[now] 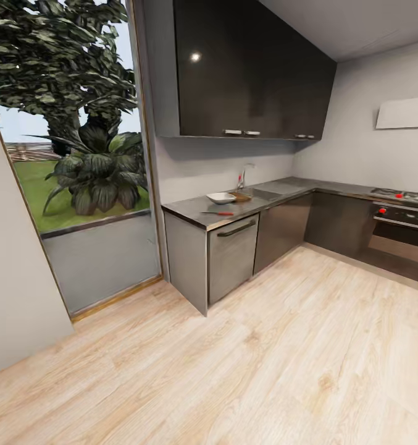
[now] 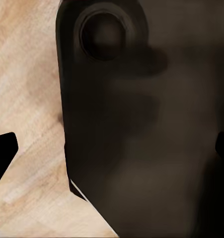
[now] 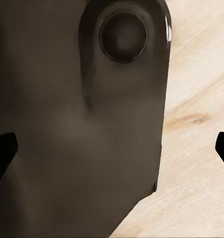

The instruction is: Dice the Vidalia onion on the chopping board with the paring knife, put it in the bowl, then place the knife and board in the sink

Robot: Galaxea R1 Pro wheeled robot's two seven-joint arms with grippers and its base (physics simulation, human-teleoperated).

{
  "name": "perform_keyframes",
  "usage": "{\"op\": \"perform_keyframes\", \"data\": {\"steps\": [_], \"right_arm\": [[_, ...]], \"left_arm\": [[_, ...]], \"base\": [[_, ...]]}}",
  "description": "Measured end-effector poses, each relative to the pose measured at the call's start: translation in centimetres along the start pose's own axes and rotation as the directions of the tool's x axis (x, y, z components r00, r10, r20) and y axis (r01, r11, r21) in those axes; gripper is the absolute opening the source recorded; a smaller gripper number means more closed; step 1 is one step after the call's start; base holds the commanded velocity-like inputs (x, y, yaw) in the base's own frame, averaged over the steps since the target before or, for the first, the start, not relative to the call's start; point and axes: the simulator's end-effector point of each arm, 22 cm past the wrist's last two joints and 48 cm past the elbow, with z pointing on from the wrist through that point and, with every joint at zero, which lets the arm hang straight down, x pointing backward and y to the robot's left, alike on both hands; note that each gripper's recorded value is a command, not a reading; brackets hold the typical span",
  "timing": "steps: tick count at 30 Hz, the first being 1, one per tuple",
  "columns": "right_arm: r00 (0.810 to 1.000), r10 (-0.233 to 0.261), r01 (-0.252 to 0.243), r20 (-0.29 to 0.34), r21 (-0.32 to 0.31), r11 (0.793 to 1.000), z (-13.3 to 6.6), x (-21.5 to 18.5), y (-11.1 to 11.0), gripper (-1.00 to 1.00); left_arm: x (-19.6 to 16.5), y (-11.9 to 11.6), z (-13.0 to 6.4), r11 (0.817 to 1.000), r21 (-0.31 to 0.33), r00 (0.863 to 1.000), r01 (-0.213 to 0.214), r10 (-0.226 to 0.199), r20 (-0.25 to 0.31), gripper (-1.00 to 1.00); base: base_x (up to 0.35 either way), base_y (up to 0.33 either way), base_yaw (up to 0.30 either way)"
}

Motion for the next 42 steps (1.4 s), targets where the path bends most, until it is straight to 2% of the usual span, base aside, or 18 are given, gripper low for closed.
{"op": "perform_keyframes", "data": {"steps": [9,15,32,33,35,38,41,42], "right_arm": [[1.000,-0.001,0.001,0.015,-0.037,0.999,-0.1,-1.1,3.2,1.00],[0.999,-0.001,0.002,0.043,-0.037,0.999,-0.1,-2.1,3.2,1.00],[0.986,0.005,0.001,0.168,-0.032,0.999,-0.6,-7.0,2.7,1.00],[0.968,0.006,0.002,0.250,-0.032,0.999,-1.2,-10.3,2.7,1.00],[0.956,0.006,0.003,0.294,-0.032,0.999,-1.6,-11.9,2.7,1.00],[0.936,0.006,0.005,0.353,-0.033,0.999,-2.2,-14.1,2.8,1.00],[0.886,0.006,0.010,0.463,-0.032,0.999,-4.1,-19.2,2.7,1.00],[0.877,0.006,0.010,0.481,-0.032,0.999,-4.5,-20.1,2.7,1.00]], "left_arm": [[-0.5,0.2,0.0,1.000,-0.003,1.000,0.001,-0.001,0.017,1.00],[-1.0,1.2,0.0,1.000,-0.014,1.000,0.001,0.000,0.028,1.00],[-6.2,1.8,-0.4,1.000,-0.024,0.988,0.003,0.001,0.157,1.00],[-11.1,1.9,-1.4,1.000,-0.025,0.964,0.003,0.004,0.267,1.00],[-13.0,1.9,-1.9,1.000,-0.025,0.950,0.003,0.005,0.313,1.00],[-14.8,1.9,-2.4,1.000,-0.023,0.935,0.003,0.005,0.354,1.00],[-17.7,1.8,-3.5,1.000,-0.020,0.910,0.003,0.006,0.415,1.00],[-18.2,1.8,-3.7,1.000,-0.020,0.904,0.003,0.006,0.426,1.00]], "base": [[0.000,0.000,0.000],[0.000,0.000,0.000],[0.000,0.000,0.000],[0.000,0.000,0.000],[0.000,0.000,0.000],[0.000,0.000,0.000],[0.000,0.000,0.000],[0.000,0.000,0.000]]}}
